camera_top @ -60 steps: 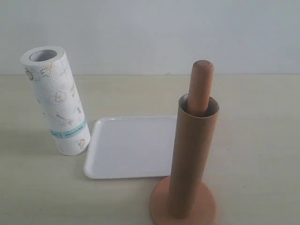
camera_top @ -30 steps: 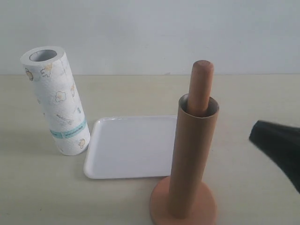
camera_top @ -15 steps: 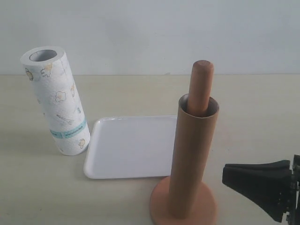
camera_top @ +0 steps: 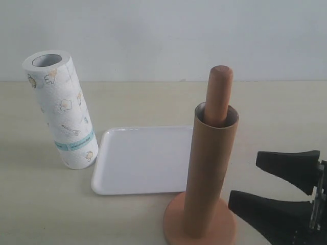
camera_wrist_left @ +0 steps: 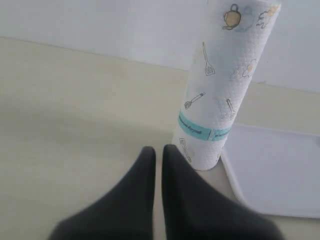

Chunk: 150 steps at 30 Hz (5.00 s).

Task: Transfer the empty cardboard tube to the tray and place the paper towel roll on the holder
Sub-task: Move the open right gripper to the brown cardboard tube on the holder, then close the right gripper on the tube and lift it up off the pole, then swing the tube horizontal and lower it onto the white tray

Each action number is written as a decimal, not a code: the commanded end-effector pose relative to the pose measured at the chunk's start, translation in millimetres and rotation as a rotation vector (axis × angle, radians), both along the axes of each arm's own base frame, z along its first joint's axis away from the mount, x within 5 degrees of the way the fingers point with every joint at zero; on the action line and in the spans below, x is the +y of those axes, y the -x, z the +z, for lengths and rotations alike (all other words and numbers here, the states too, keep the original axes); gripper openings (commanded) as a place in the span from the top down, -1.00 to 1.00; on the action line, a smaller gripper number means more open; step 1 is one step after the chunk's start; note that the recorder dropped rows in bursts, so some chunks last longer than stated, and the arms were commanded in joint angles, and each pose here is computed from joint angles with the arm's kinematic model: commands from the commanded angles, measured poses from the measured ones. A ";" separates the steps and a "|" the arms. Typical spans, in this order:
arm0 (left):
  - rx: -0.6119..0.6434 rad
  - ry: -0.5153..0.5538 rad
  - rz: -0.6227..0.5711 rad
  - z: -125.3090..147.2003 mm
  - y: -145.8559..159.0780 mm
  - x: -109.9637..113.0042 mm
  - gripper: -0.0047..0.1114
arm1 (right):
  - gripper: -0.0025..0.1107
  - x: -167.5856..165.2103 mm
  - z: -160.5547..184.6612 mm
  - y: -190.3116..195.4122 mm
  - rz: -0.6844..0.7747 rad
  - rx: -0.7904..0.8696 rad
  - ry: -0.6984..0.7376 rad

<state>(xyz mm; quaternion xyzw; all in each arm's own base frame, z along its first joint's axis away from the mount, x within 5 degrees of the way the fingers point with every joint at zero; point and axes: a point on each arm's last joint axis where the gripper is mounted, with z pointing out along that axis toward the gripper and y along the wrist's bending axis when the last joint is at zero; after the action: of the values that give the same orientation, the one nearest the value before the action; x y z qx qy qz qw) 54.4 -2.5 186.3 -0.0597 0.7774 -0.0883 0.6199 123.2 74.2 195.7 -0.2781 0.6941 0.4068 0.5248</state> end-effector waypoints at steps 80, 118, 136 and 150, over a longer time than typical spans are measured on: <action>-0.001 0.007 0.004 -0.6 0.1 0.2 0.85 | 0.96 46.4 -17.2 -43.5 -0.026 -0.178 0.028; -0.001 0.007 0.004 -0.6 0.1 0.2 0.85 | 0.96 16.2 213.5 -31.9 -0.361 -0.655 -0.132; -0.001 0.007 0.004 -0.6 0.1 0.2 0.85 | 0.96 55.3 176.0 -118.9 -0.410 -0.495 0.513; -0.001 0.007 0.004 -0.6 0.1 0.2 0.85 | 0.96 177.8 175.2 -135.7 -0.283 -0.568 0.879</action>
<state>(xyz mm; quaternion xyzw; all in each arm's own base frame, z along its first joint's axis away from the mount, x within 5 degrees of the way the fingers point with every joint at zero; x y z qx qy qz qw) 54.4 -2.5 186.3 -0.0597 0.7774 -0.0883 0.6199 257.8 238.5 374.9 -0.4556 0.6637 -0.0651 0.5896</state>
